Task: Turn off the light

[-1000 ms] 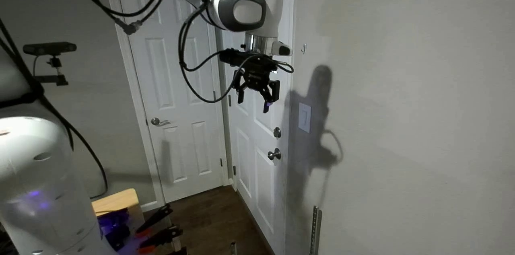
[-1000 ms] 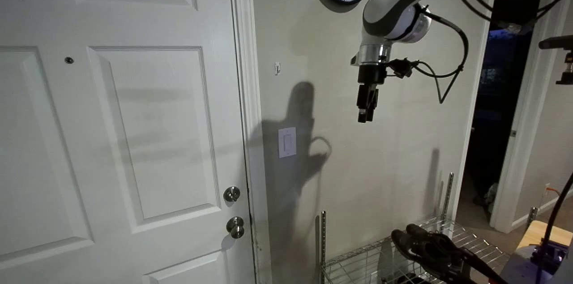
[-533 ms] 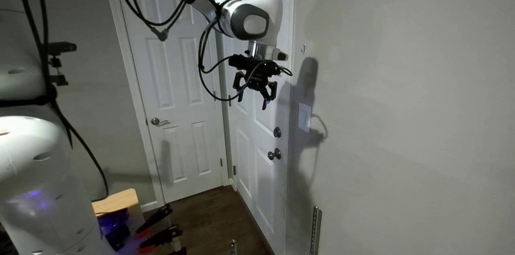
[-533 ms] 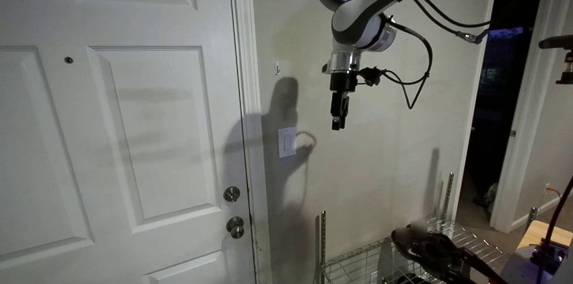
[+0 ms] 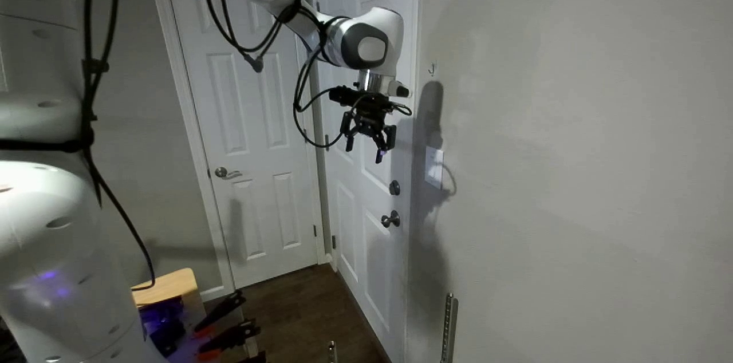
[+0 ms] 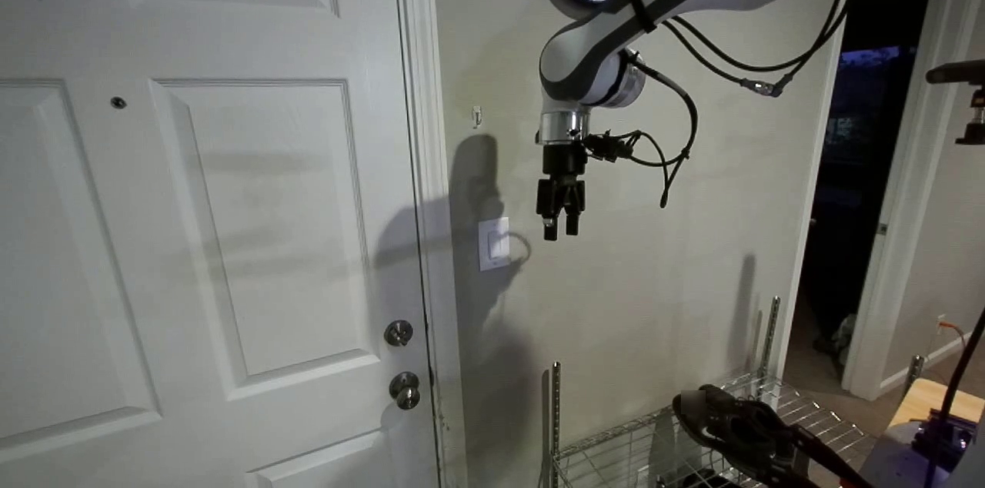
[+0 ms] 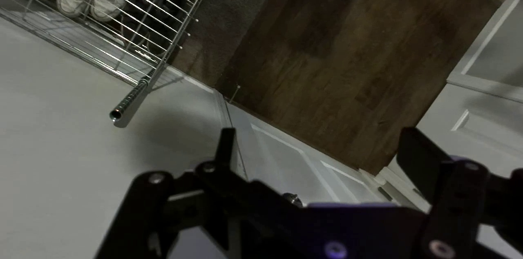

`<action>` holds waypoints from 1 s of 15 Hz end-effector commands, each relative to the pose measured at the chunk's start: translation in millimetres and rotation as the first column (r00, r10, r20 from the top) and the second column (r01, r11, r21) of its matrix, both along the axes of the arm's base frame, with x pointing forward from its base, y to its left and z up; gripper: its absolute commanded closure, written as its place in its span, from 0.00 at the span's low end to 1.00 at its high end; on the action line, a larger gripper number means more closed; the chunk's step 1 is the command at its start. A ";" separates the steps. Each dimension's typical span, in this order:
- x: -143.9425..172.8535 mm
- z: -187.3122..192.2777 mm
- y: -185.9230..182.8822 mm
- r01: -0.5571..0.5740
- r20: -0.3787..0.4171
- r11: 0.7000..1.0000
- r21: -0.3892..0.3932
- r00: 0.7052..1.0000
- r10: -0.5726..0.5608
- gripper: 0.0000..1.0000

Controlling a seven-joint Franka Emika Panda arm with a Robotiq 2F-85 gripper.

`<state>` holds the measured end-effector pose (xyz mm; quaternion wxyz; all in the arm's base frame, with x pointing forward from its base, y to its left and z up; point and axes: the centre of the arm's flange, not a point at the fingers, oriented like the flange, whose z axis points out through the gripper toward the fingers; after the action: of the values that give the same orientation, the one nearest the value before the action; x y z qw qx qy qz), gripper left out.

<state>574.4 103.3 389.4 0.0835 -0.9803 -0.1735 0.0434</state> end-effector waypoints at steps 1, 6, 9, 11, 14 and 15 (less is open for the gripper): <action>10.6 -1.7 -5.9 0.169 0.026 0.983 -0.075 0.986 -0.167 0.00; 14.1 -2.7 -27.0 0.389 0.084 0.909 -0.150 0.921 -0.380 0.00; 14.4 -3.3 -33.6 0.425 0.068 0.892 -0.152 0.905 -0.420 0.00; 13.4 -5.5 -33.5 0.381 0.048 0.915 -0.136 0.925 -0.378 0.00; 15.4 -4.5 -30.8 0.395 0.059 0.908 -0.137 0.919 -0.391 0.00; 15.3 -4.9 -30.3 0.394 0.058 0.909 -0.137 0.919 -0.390 0.00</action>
<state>589.7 73.0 384.5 0.0159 -0.9992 0.0292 0.0239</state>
